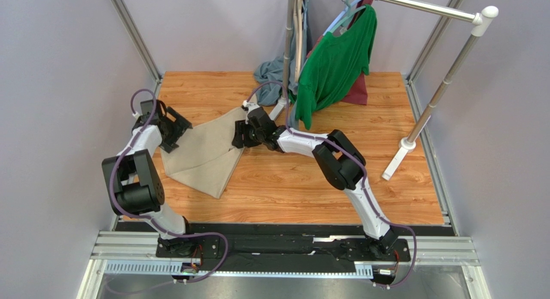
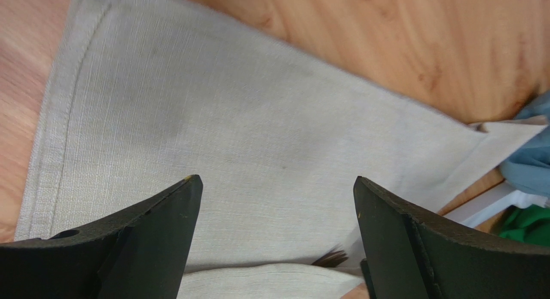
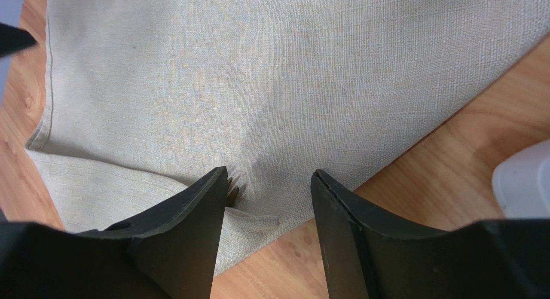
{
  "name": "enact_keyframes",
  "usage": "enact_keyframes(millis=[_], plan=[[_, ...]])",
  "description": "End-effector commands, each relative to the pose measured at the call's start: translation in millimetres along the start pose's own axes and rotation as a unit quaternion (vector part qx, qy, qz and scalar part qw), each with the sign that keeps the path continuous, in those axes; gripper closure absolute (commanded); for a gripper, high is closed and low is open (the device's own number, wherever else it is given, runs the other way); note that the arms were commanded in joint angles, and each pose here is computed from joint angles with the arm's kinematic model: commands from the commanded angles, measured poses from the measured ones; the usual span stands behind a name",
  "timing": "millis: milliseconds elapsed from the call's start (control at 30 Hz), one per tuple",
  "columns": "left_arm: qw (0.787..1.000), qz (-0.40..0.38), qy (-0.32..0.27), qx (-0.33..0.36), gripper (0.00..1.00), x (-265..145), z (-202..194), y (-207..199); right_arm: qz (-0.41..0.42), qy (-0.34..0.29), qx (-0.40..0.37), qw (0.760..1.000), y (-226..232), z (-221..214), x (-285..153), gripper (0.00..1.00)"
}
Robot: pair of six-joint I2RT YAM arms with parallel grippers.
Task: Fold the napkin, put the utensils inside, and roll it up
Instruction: Fold the napkin
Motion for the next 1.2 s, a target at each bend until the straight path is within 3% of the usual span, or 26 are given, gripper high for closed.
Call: enact_keyframes(millis=[0,200,533,800,1000,1167], plan=[[0.994,-0.058,-0.076,0.052,0.04,-63,43,-35,-0.015,0.056,0.049,0.997,5,-36,-14,0.43],[0.979,-0.084,-0.135,0.131,0.03,-127,71,-57,-0.024,0.045,0.091,0.995,36,-62,-28,0.44],[0.974,-0.12,-0.138,0.13,0.03,-136,64,-59,-0.052,-0.016,0.174,0.983,83,-98,-28,0.44],[0.964,-0.146,-0.16,0.155,0.03,-159,60,-60,-0.031,-0.061,0.119,0.991,117,-70,-51,0.44],[0.935,-0.186,-0.228,0.198,0.03,-195,51,-58,-0.066,-0.085,0.005,0.994,77,-13,-108,0.43],[0.924,-0.221,-0.232,0.209,0.02,-204,46,-63,-0.118,-0.057,-0.012,0.991,7,5,-115,0.44]])
Point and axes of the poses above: each gripper's point midway between its finger pads, its own x axis out along the fingers, its own y axis along the line the jaws close on, z = x × y, the point moved 8 cm from there along -x, back along the fingers, and after that the axes turned 4 degrees about x, right-handed, at the moved point
